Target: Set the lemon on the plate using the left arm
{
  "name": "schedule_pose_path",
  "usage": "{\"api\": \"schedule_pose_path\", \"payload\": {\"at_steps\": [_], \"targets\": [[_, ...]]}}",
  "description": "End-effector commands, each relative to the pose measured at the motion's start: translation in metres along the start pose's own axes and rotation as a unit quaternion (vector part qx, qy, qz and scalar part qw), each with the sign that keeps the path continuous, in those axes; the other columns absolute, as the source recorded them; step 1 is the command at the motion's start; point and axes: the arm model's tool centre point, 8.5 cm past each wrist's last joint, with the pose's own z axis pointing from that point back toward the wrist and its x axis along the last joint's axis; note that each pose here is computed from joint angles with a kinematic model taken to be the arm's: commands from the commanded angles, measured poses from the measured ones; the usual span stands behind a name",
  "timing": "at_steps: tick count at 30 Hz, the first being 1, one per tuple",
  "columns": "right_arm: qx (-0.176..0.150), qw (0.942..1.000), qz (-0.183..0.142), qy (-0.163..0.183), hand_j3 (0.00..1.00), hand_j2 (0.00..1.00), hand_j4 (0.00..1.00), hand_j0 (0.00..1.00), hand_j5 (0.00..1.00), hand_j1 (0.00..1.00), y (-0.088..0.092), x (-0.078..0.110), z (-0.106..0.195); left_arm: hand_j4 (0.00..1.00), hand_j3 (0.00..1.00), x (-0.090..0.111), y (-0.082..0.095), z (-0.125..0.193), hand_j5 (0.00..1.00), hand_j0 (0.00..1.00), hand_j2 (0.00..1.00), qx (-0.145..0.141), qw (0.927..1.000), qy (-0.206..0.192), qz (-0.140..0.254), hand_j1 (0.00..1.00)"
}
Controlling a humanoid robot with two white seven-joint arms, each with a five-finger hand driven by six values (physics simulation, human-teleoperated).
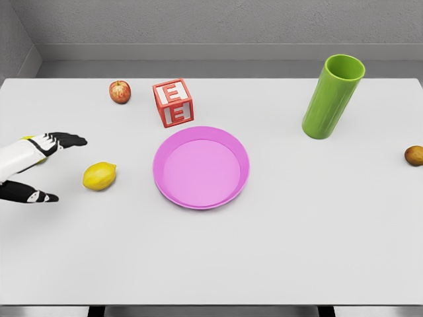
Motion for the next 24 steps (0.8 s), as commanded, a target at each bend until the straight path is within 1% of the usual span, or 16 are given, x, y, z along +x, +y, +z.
{"api": "schedule_pose_path", "payload": {"at_steps": [1, 3, 5, 8, 9, 10, 12, 13, 14, 15, 18, 19, 20, 21, 23, 24], "targets": [[-0.001, 1.0000, 0.001, -0.001, 1.00, 1.00, 1.00, 1.00, 1.00, 1.00, 0.000, 0.000, 0.000, 1.00, 1.00, 0.000, 0.001, 0.000, 1.00, 1.00, 1.00, 0.002, 1.0000, 0.000, 0.002, 1.00], [0.000, 1.0000, -0.001, 0.002, 1.00, 1.00, 1.00, 1.00, 1.00, 1.00, 0.000, -0.001, 0.000, 1.00, 1.00, -0.001, 0.000, 0.000, 1.00, 1.00, 1.00, -0.002, 1.0000, 0.001, 0.001, 1.00], [0.000, 1.0000, -0.001, 0.002, 1.00, 1.00, 1.00, 1.00, 1.00, 1.00, 0.000, -0.001, 0.000, 1.00, 1.00, -0.001, -0.003, 0.001, 1.00, 1.00, 1.00, -0.031, 0.9995, 0.003, -0.002, 1.00], [0.000, 1.0000, 0.000, 0.002, 1.00, 1.00, 1.00, 1.00, 1.00, 1.00, 0.000, -0.001, 0.000, 1.00, 1.00, -0.002, -0.002, 0.000, 1.00, 1.00, 1.00, -0.030, 0.9995, 0.004, -0.004, 1.00], [0.000, 1.0000, -0.001, 0.002, 1.00, 1.00, 1.00, 1.00, 1.00, 1.00, 0.000, -0.001, 0.000, 1.00, 1.00, -0.013, -0.001, 0.005, 1.00, 1.00, 1.00, -0.024, 0.9995, 0.021, 0.000, 1.00], [0.000, 1.0000, -0.001, 0.002, 1.00, 1.00, 1.00, 1.00, 1.00, 1.00, 0.000, -0.001, 0.000, 1.00, 1.00, -0.016, 0.003, 0.007, 1.00, 1.00, 1.00, -0.011, 0.9996, 0.027, -0.002, 1.00], [0.000, 1.0000, -0.001, 0.003, 1.00, 1.00, 1.00, 1.00, 1.00, 1.00, 0.000, -0.001, 0.000, 1.00, 1.00, -0.018, 0.007, 0.009, 1.00, 1.00, 1.00, -0.014, 0.9994, 0.031, -0.007, 1.00], [0.000, 1.0000, 0.000, 0.003, 1.00, 1.00, 1.00, 1.00, 1.00, 1.00, 0.000, -0.001, 0.000, 1.00, 1.00, -0.022, 0.004, 0.012, 1.00, 1.00, 1.00, -0.018, 0.9991, 0.038, -0.004, 1.00], [0.000, 1.0000, 0.000, 0.003, 1.00, 1.00, 1.00, 1.00, 1.00, 1.00, 0.000, -0.001, 0.000, 1.00, 1.00, -0.024, 0.009, 0.015, 1.00, 1.00, 1.00, -0.023, 0.9987, 0.044, -0.010, 1.00], [0.000, 1.0000, 0.000, 0.003, 1.00, 1.00, 1.00, 1.00, 1.00, 1.00, 0.000, -0.001, 0.000, 1.00, 1.00, -0.025, 0.021, 0.019, 1.00, 1.00, 1.00, -0.032, 0.9979, 0.050, -0.026, 1.00], [0.000, 1.0000, 0.000, 0.003, 1.00, 1.00, 1.00, 1.00, 1.00, 1.00, 0.000, -0.001, 0.000, 1.00, 1.00, -0.023, 0.034, 0.021, 1.00, 1.00, 1.00, -0.041, 0.9966, 0.053, -0.046, 1.00], [0.000, 1.0000, 0.000, 0.003, 1.00, 1.00, 1.00, 1.00, 1.00, 1.00, 0.000, -0.001, 0.000, 1.00, 1.00, -0.022, 0.037, 0.020, 1.00, 1.00, 1.00, -0.049, 0.9949, 0.055, -0.069, 1.00], [0.000, 1.0000, 0.000, 0.002, 1.00, 1.00, 1.00, 1.00, 1.00, 1.00, 0.000, -0.001, 0.000, 1.00, 1.00, -0.022, 0.036, 0.017, 1.00, 1.00, 1.00, -0.061, 0.9925, 0.056, -0.090, 1.00], [0.000, 1.0000, 0.000, 0.003, 1.00, 1.00, 1.00, 1.00, 1.00, 1.00, 0.000, -0.001, 0.000, 1.00, 1.00, -0.021, 0.036, 0.013, 1.00, 1.00, 1.00, -0.064, 0.9920, 0.053, -0.096, 1.00], [0.000, 1.0000, 0.000, 0.003, 1.00, 1.00, 1.00, 1.00, 1.00, 1.00, 0.000, -0.001, 0.000, 1.00, 1.00, -0.017, 0.030, -0.012, 1.00, 1.00, 1.00, -0.060, 0.9913, 0.030, -0.113, 1.00], [0.000, 1.0000, 0.000, 0.003, 1.00, 1.00, 1.00, 1.00, 1.00, 1.00, 0.000, -0.001, 0.000, 1.00, 1.00, -0.012, 0.025, -0.033, 1.00, 1.00, 1.00, -0.051, 0.9905, 0.010, -0.127, 1.00]]}}
